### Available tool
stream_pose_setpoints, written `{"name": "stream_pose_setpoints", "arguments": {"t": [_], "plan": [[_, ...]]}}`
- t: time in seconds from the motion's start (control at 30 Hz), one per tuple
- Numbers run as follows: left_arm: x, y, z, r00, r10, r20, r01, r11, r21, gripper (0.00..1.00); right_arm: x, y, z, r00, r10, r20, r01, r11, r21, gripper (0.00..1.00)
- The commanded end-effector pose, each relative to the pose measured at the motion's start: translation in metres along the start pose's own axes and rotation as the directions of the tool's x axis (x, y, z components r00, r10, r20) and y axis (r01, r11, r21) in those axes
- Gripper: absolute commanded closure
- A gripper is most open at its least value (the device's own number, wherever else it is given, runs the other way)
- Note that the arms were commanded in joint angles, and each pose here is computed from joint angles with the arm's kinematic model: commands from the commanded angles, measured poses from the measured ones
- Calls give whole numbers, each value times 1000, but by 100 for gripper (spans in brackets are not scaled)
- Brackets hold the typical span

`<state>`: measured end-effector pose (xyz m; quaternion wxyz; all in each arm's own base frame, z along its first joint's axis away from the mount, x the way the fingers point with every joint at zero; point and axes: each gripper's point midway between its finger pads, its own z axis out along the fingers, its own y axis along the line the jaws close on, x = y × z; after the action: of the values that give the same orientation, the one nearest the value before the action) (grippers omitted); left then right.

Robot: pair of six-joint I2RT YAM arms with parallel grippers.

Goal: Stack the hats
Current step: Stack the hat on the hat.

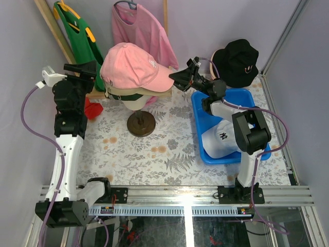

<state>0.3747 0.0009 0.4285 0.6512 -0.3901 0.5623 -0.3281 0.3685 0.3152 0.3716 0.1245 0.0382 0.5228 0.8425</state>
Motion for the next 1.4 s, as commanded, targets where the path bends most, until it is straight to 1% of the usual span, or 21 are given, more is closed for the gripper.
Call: {"name": "stream_pose_setpoints", "arguments": {"t": [0.0, 0.17, 0.27, 0.3, 0.4, 0.47, 0.57, 0.73, 0.8, 0.9, 1.03, 1.13, 1.23, 1.37], "plan": [[-1, -11, -7, 999, -43, -10, 44, 996, 74, 31, 4, 24, 8, 998, 19, -54, -21, 999, -28, 70], [7, -16, -9, 997, -51, -53, 57, 990, 125, 34, 2, 25, 11, 998, 17, -55, -18, 1000, -15, 69], [13, -20, -8, 995, -58, -86, 70, 986, 154, 39, 2, 26, 13, 998, 16, -56, -17, 1000, -9, 70], [15, -22, -8, 993, -57, -100, 73, 984, 162, 40, 1, 26, 13, 998, 16, -56, -17, 1000, -8, 72], [20, -23, -8, 990, -55, -130, 77, 982, 172, 45, 1, 27, 14, 998, 16, -58, -16, 1000, -6, 83], [21, -24, -9, 989, -55, -138, 79, 981, 176, 51, 2, 29, 15, 998, 14, -61, -15, 1000, -6, 90], [22, -26, -12, 987, -54, -152, 81, 980, 181, 56, 2, 30, 16, 998, 13, -63, -13, 1000, -3, 93], [29, -22, -18, 981, -40, -191, 73, 983, 170, 59, 2, 32, 17, 998, 14, -66, -13, 1000, 1, 95], [30, -20, -21, 980, -44, -196, 78, 982, 170, 62, 1, 33, 18, 998, 15, -67, -15, 1000, 2, 96], [31, -21, -24, 977, -53, -204, 90, 980, 176, 71, 1, 36, 20, 998, 11, -69, -11, 1000, 0, 96], [29, -28, -28, 977, -56, -206, 97, 977, 192, 91, -2, 42, 22, 998, 10, -63, -10, 1000, -4, 96], [28, -34, -31, 974, -55, -218, 101, 973, 206, 99, -4, 44, 23, 998, 10, -56, -11, 1000, -11, 96], [29, -37, -33, 972, -53, -229, 102, 973, 208, 100, -7, 43, 22, 999, 18, -46, -19, 1000, -12, 96], [23, -41, -37, 976, -53, -212, 98, 973, 210, 100, -10, 45, 23, 999, 23, -38, -23, 1000, -19, 95]]}}
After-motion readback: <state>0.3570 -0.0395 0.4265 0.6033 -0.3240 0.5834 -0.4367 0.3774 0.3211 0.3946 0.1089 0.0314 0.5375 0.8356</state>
